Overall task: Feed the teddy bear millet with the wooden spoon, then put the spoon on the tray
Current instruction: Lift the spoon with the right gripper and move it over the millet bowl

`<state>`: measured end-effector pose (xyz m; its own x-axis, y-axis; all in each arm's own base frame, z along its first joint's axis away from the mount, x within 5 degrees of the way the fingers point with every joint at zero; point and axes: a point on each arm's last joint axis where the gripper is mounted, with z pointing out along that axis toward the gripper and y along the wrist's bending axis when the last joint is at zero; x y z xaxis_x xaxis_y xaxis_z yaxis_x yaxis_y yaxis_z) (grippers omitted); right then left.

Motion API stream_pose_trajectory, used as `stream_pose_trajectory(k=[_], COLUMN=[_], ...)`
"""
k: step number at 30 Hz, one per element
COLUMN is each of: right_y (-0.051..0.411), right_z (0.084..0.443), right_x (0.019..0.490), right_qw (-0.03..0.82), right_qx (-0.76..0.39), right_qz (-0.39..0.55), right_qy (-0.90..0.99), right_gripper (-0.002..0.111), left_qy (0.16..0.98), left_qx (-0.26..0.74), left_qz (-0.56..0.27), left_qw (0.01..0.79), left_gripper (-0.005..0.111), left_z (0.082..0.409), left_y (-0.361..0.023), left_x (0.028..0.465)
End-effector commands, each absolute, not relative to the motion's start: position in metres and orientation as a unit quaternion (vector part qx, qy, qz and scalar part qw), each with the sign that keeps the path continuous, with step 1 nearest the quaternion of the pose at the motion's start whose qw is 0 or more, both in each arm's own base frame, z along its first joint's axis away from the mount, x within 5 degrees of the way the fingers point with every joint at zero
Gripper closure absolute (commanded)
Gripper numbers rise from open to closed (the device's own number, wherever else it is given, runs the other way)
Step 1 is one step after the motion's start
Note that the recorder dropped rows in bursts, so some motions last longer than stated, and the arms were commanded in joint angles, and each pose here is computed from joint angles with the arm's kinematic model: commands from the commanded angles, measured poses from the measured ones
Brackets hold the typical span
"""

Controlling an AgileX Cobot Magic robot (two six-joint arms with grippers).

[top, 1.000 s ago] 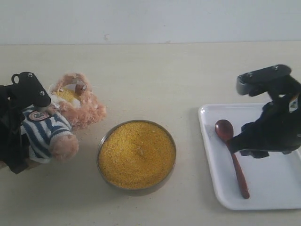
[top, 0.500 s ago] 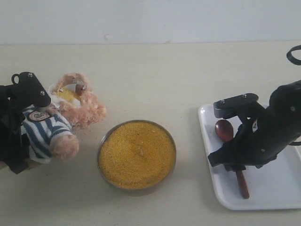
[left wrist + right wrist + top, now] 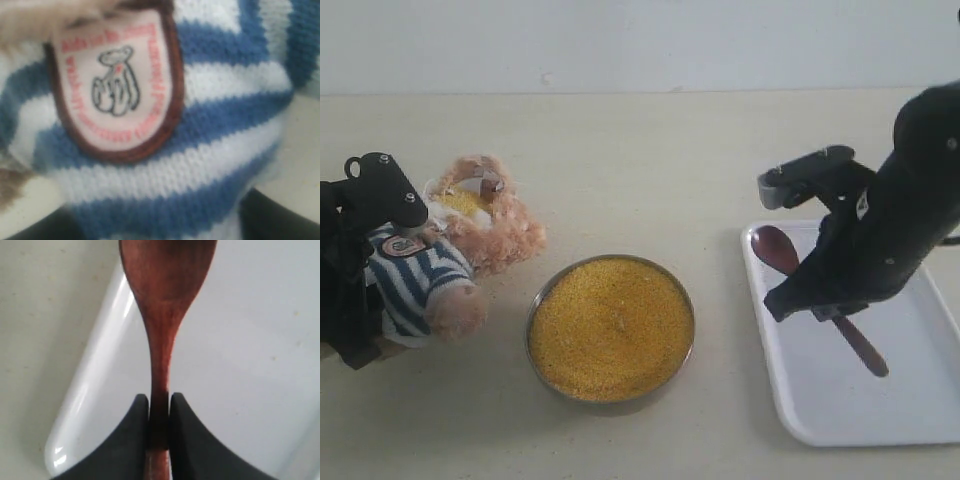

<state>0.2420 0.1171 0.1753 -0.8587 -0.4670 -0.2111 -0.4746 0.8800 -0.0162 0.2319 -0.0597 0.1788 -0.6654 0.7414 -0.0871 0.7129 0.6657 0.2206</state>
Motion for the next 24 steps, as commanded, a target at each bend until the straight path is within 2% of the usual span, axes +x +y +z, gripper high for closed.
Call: stream_pose_trajectory(k=[1,6,11,18,24], right_y=[0.140,0.177,0.209,0.240,0.268], right_z=[0.219,0.231,0.233,0.215,0.185], right_x=[0.228,0.201,0.179,0.157,0.148], right_qw=[0.140,0.168,0.228,0.243,0.254], right_qx=[-0.361,-0.494,-0.535,-0.588,-0.642], right_qz=[-0.021,-0.140,-0.254,-0.405,-0.455], right_qy=[0.922,0.841,0.773,0.657,0.562], right_gripper=[0.109,0.109,0.109,0.109,0.109], left_qy=[0.909,0.909,0.911,0.911,0.911], left_qx=[0.395,0.395,0.390,0.390,0.390], left_qz=[0.080,0.079,0.074,0.074,0.074], left_qw=[0.104,0.107,0.108,0.110,0.110], left_gripper=[0.103,0.103,0.103,0.103,0.103], left_z=[0.181,0.182,0.181,0.182,0.182], left_y=[-0.062,-0.063,-0.063,-0.064,-0.064], left_x=[0.233,0.233,0.233,0.233,0.233])
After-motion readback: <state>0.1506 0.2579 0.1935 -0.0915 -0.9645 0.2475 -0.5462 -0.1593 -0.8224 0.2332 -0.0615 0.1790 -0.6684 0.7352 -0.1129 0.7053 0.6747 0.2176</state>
